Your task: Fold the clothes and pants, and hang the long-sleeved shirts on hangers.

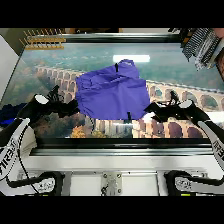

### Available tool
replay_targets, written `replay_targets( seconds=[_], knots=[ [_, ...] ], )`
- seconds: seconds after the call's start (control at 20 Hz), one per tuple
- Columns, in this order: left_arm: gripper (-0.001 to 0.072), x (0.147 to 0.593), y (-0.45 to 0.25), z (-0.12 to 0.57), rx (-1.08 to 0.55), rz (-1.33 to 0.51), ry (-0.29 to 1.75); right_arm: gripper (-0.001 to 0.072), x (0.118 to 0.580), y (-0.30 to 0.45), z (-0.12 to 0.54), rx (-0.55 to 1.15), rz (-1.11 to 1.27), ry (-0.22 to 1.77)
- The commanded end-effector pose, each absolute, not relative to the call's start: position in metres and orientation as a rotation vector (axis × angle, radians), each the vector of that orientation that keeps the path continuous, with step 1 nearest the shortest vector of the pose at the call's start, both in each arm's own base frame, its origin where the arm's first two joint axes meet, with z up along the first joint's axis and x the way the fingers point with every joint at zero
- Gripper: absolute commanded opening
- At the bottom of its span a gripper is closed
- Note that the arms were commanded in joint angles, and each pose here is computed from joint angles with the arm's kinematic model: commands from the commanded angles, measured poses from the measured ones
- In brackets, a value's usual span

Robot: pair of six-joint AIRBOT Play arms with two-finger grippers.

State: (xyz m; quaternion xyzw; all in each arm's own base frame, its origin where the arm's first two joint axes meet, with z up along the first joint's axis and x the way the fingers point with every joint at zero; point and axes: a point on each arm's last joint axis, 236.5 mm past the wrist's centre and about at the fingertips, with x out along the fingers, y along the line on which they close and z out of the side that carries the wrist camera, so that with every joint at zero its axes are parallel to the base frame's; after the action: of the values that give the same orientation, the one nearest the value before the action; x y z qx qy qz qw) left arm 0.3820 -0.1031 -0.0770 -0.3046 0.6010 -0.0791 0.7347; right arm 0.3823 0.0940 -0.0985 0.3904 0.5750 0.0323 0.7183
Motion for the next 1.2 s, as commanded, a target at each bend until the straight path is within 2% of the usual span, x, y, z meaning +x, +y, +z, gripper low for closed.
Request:
replay_targets(
  seconds=[0.0,0.05,0.25,0.3,0.35,0.4,0.5,0.55,0.7,0.85,1.0,1.15],
  knots=[
    [0.0017,0.382,-0.102,-0.077,-0.664,-0.172,1.321,0.0603,0.394,0.118,-0.11,0.875,0.086,1.236],
    [0.0017,0.382,-0.102,-0.077,-0.664,-0.171,1.319,0.0582,0.396,0.122,-0.111,0.862,0.087,1.225],
    [0.0017,0.383,-0.101,-0.077,-0.663,-0.171,1.318,0.0577,0.397,0.132,-0.115,0.825,0.098,1.215],
    [0.0017,0.382,-0.101,-0.077,-0.663,-0.171,1.319,0.0516,0.398,0.132,-0.115,0.82,0.098,1.211],
    [0.0017,0.382,-0.101,-0.077,-0.663,-0.171,1.319,0.0256,0.398,0.132,-0.115,0.79,0.119,1.205],
    [0.0017,0.383,-0.101,-0.077,-0.663,-0.171,1.318,0.0122,0.399,0.132,-0.114,0.759,0.14,1.198],
    [0.0017,0.383,-0.1,-0.076,-0.665,-0.169,1.316,0.0082,0.402,0.128,-0.109,0.709,0.169,1.173],
    [0.0017,0.384,-0.098,-0.073,-0.668,-0.168,1.311,0.0004,0.405,0.122,-0.101,0.673,0.182,1.151],
    [0.0016,0.4,-0.095,-0.02,-0.646,-0.226,1.221,0.0003,0.426,0.1,-0.038,0.556,0.234,1.032],
    [0.0016,0.408,-0.11,0.103,-0.555,-0.371,1.016,0.0003,0.436,0.085,0.085,0.389,0.323,0.844],
    [0.0016,0.367,-0.136,0.231,-0.422,-0.517,0.786,0.0003,0.406,0.09,0.236,0.276,0.403,0.578],
    [0.0016,0.297,-0.159,0.336,-0.354,-0.626,0.545,0.0003,0.345,0.096,0.357,0.214,0.437,0.312]
  ],
)
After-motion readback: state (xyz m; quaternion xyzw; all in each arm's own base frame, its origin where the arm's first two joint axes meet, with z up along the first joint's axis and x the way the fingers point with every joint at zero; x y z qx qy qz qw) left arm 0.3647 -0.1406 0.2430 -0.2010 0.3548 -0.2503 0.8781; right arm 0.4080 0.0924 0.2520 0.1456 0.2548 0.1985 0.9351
